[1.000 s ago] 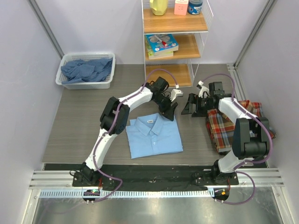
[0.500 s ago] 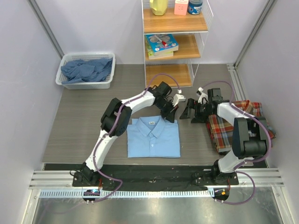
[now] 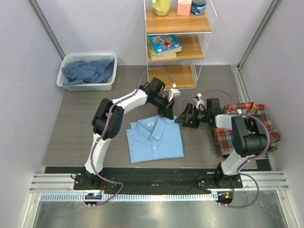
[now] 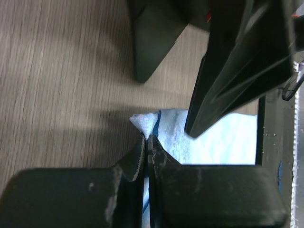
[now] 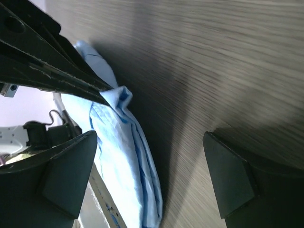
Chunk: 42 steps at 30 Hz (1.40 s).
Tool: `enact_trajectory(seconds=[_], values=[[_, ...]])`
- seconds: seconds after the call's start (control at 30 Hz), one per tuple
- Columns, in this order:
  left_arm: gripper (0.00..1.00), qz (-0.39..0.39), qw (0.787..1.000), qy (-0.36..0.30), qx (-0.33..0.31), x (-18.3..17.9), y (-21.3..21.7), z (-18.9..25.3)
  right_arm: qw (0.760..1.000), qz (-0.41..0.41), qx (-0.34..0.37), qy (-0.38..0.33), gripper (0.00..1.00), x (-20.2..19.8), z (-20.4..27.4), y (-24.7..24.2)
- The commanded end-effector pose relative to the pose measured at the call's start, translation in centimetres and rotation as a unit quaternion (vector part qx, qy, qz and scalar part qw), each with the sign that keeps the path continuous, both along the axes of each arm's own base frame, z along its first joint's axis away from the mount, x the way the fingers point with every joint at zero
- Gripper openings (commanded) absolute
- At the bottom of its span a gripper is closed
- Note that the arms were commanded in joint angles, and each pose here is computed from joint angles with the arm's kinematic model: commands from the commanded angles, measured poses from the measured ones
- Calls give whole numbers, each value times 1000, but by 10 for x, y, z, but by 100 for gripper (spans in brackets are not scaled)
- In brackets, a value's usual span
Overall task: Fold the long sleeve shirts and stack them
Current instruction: Neatly place the folded shirt to the corner
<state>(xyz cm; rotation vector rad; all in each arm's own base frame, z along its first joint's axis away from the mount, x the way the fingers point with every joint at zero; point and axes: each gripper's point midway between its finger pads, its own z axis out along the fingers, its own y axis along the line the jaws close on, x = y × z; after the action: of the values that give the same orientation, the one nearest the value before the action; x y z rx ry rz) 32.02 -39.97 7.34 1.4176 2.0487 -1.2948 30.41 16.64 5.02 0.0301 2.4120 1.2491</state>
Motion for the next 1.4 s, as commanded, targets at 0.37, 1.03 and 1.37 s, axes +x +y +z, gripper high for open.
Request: enact_trajectory(seconds=[0.37, 1.03, 1.37], values=[[0, 29, 995, -26, -97, 31, 5, 68, 997, 68, 41, -16, 95, -28, -27, 47], [67, 110, 991, -52, -61, 41, 48, 97, 992, 80, -94, -5, 1, -24, 24, 26], [100, 125, 984, -79, 104, 5, 134, 83, 946, 118, -301, -9, 1, -53, 78, -72]])
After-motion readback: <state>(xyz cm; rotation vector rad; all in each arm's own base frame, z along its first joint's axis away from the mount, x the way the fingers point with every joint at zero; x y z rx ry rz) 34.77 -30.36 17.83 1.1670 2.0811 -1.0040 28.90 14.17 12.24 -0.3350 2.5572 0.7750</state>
